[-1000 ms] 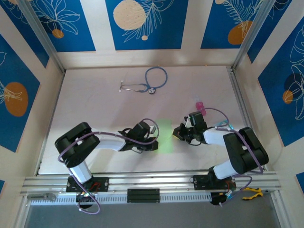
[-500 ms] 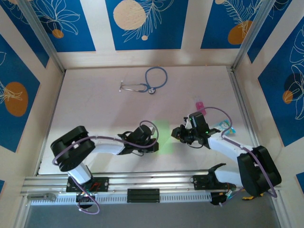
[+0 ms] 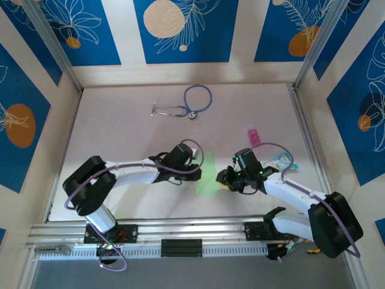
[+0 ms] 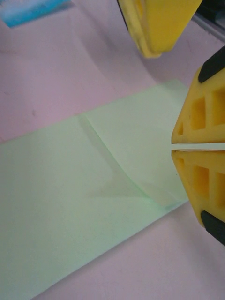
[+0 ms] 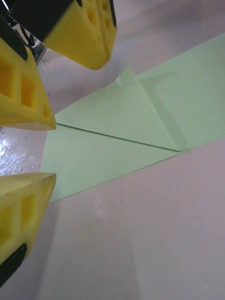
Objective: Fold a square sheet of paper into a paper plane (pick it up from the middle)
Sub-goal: Fold the triangle a second time at the center of the table, then turn over the paper at the center of the table.
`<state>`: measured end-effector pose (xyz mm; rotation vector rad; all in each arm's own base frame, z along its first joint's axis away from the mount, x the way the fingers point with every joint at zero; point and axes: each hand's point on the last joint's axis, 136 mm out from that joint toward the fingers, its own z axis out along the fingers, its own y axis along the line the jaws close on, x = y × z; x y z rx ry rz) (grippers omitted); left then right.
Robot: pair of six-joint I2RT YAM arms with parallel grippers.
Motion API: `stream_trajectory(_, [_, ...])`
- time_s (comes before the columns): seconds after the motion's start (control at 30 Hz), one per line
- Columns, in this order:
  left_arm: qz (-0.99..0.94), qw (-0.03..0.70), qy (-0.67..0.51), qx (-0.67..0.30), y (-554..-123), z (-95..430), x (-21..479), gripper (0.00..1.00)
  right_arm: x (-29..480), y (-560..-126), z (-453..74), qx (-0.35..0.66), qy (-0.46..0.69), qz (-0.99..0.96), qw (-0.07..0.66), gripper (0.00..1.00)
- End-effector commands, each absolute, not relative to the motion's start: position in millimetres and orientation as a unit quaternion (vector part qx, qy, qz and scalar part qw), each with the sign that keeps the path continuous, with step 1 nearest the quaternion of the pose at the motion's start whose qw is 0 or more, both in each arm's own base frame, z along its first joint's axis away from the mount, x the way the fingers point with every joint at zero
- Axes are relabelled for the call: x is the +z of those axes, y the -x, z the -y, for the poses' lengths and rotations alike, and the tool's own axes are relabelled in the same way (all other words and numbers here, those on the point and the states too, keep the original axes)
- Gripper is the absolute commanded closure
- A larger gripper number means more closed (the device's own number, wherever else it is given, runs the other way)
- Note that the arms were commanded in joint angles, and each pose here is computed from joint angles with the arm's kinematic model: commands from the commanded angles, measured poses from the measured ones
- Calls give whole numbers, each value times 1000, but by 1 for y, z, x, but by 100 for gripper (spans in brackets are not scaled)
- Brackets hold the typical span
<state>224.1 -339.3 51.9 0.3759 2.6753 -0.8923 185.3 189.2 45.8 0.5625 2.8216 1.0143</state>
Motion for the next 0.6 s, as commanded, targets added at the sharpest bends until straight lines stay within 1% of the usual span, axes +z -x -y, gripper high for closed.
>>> stream_trajectory(0.0, [-933,133,-149,-299,-226,336,45,88,34,-172,-186,308,-204,-929,12,71])
stream_trajectory(0.2, [-936,127,-155,-289,-230,337,36,88,29,-166,-189,297,-204,-933,0,70])
stream_trajectory(0.57, [-944,107,-148,-273,-221,326,15,90,25,-166,-199,288,-183,-940,-18,71])
